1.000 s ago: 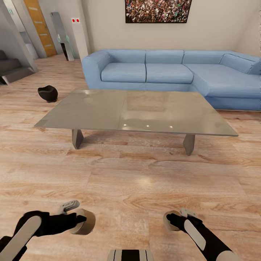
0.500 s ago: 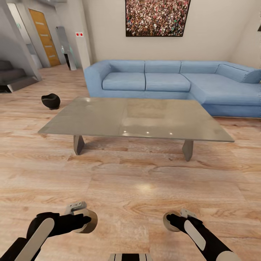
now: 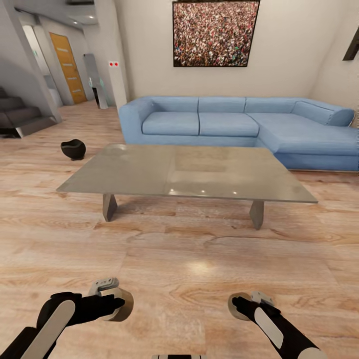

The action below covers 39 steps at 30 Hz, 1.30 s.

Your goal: Place each of the two pumpkins and all three candles from the living room inside a cabinet in the living room (use any cabinet), then make sure every cabinet is closed, and position the cauldron so it is next to a table in the living room.

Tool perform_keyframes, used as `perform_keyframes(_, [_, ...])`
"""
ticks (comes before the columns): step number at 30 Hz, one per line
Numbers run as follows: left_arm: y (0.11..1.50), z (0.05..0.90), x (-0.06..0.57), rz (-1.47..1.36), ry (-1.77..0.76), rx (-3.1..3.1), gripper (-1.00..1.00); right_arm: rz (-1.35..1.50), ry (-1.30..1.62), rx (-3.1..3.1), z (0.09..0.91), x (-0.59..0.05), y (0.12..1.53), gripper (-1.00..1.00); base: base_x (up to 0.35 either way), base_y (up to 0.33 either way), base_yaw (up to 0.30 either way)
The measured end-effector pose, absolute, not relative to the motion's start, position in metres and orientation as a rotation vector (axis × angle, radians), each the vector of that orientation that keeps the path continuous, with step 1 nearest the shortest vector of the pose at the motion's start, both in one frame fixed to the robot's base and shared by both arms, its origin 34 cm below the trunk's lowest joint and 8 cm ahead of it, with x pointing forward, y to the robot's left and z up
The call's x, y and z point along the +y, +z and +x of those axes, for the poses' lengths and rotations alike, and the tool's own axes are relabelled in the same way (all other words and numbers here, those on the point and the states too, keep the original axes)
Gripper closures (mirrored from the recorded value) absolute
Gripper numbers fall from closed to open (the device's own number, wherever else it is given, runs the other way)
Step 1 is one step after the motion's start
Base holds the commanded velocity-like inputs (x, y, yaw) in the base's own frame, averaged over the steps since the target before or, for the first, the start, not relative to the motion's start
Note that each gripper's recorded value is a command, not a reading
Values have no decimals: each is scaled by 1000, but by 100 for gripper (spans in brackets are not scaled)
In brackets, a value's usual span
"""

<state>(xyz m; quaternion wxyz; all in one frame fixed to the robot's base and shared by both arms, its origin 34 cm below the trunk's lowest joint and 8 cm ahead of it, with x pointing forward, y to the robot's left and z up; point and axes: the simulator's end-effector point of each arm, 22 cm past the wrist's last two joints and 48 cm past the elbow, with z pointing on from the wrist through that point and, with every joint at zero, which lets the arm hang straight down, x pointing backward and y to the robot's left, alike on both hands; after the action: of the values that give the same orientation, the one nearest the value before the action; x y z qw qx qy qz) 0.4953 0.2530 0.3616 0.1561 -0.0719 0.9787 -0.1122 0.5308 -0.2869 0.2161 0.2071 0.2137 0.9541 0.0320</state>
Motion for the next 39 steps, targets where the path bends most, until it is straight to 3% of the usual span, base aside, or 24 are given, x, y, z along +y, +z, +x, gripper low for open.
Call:
perform_keyframes(14, [339, 481, 260, -305, -297, 2854, 100, 576, 117, 2615, 540, -286, 237, 100, 0, 0, 0])
perform_keyframes(22, [349, 500, 271, -227, -100, 2763, 100, 553, 142, 2583, 549, -283, 253, 100, 0, 0, 0])
perform_keyframes(39, [362, 515, 282, -278, -42, 2706, 100, 552, 144, 2508, 568, -287, 291, 100, 0, 0, 0])
